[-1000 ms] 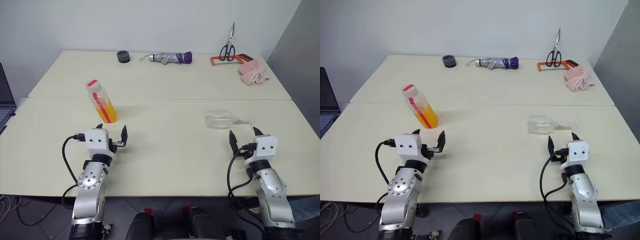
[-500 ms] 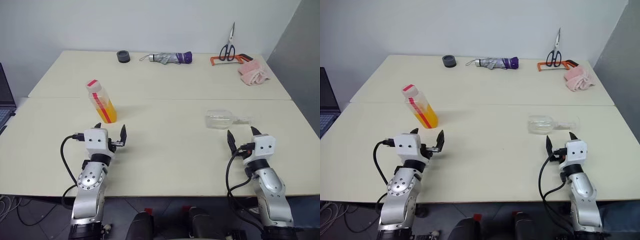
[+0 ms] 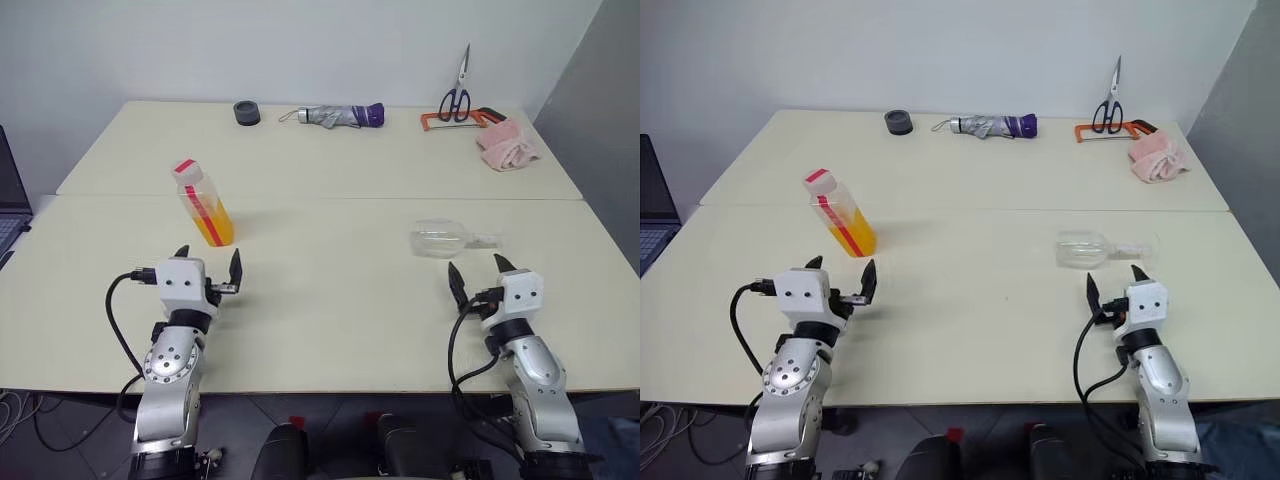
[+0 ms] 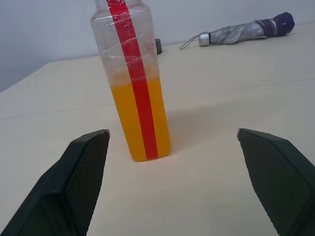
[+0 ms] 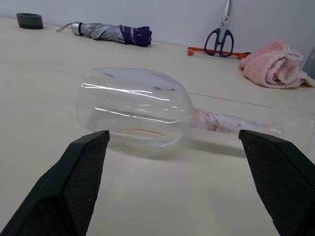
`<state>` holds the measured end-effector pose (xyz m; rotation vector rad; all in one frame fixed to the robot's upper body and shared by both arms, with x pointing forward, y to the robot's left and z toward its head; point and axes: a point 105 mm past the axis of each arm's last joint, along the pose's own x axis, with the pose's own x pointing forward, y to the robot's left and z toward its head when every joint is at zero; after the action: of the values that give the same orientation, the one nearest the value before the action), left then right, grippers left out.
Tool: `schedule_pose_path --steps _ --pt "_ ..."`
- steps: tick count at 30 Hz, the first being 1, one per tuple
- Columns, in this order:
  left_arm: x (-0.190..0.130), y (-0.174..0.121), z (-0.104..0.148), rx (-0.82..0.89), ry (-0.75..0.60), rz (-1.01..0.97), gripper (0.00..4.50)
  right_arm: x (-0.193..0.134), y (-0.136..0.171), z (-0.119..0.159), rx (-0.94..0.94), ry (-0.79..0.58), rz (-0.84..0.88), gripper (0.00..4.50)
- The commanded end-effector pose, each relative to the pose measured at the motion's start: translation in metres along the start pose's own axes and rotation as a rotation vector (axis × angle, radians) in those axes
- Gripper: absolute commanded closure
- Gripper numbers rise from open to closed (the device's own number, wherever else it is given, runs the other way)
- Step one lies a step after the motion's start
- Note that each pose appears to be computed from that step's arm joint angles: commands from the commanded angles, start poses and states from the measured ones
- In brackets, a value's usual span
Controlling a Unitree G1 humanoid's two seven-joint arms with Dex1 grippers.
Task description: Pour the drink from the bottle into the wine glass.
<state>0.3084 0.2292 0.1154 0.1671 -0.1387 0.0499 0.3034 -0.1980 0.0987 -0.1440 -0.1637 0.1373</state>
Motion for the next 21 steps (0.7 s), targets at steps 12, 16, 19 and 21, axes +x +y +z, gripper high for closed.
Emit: schedule_pose_path --steps 12,16,19,21 --pt "0.008 0.013 0.010 -0.004 0.016 -0.005 0.05 -0.004 0.078 0.080 0.025 -0.084 0.738 0.00" --pt "0.017 0.010 0.019 -0.025 0.014 -0.029 0.05 0.000 0.089 0.093 0.047 -0.045 0.859 0.00" --pt "0.024 0.011 0.030 -0.032 0.003 -0.009 0.05 0.005 0.092 0.099 0.041 -0.031 0.894 0.00" --pt "0.028 0.013 0.036 -0.035 -0.006 0.006 0.05 0.008 0.093 0.102 0.049 -0.031 0.902 0.00"
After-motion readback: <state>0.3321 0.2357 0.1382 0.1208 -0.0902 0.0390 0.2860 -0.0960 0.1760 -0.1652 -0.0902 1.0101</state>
